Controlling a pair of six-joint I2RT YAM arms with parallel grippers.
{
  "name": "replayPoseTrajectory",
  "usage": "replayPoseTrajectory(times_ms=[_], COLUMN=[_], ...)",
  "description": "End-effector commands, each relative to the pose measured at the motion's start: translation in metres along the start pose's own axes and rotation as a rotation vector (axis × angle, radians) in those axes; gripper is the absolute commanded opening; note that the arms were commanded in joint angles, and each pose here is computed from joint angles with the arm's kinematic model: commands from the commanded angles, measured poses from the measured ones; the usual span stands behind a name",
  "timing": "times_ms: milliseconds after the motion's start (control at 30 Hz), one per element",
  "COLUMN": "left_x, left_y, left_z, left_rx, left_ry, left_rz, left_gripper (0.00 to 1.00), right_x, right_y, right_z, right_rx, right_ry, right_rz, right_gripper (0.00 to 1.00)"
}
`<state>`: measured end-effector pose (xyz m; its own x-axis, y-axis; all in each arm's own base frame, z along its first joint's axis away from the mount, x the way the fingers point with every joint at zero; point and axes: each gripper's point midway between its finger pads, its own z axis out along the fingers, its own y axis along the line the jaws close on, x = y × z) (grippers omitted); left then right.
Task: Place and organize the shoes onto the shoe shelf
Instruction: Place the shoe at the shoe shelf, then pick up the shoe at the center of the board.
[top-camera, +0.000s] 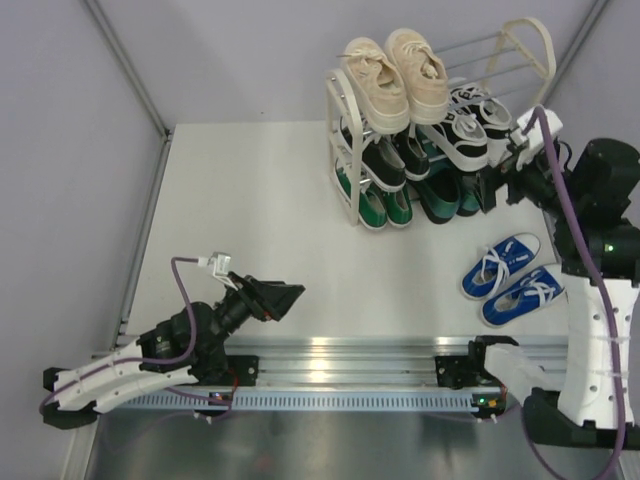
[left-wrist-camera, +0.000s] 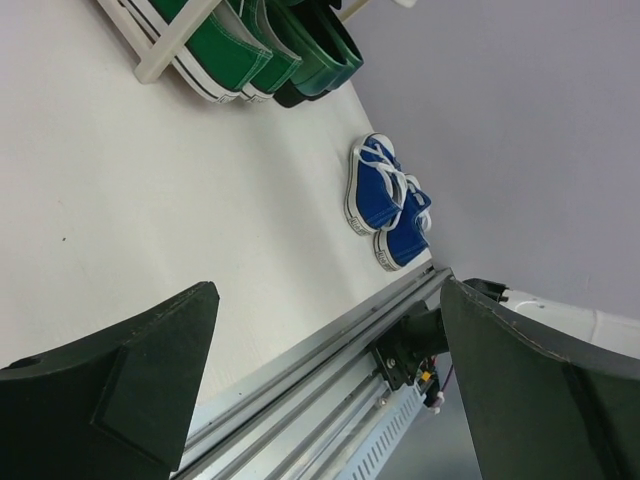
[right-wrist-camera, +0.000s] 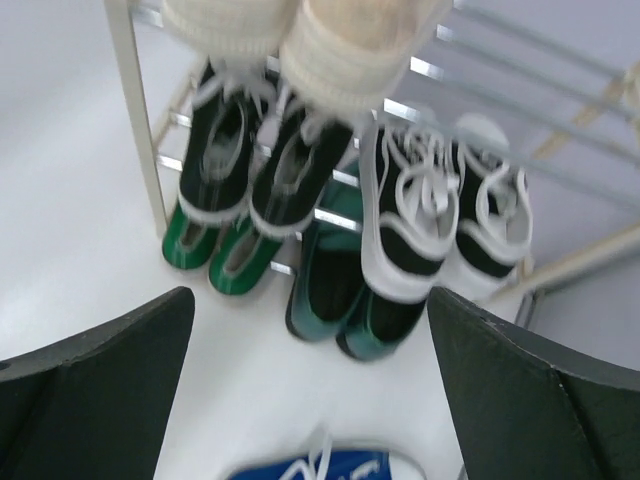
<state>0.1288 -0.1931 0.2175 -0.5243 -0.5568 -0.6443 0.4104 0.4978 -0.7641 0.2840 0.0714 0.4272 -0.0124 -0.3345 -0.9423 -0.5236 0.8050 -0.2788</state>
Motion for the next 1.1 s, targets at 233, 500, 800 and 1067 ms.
replayPoseTrajectory(times_ms=[233, 500, 800, 1067], left_x=[0.032, 0.051, 0.063, 0.065], left_y=[0.007, 0.005, -0.006, -0.015], left_z=[0.020, 0.032, 0.049, 0.057], left_rx=[-0.007, -0.027, -0.003, 0.031], left_ry=[0.076, 0.139, 0.158, 0.146], left_rz=[0.037, 0.017, -0.062, -0.102], left_gripper=[0.98, 0.98, 0.98, 0.98], right_x=[0.228, 0.324, 0.367, 0.369], right_y=[-0.004, -0.044, -0.024, -0.029], right_z=[-0.077, -0.107, -0.107, -0.084], right_rx=[0.109, 0.213, 0.130, 0.117], right_ry=[0.608, 0.745, 0.724, 0.664], right_rz=[0.035, 0.256, 0.389, 0.329], right_gripper=[0.99, 0.96, 0.88, 0.87])
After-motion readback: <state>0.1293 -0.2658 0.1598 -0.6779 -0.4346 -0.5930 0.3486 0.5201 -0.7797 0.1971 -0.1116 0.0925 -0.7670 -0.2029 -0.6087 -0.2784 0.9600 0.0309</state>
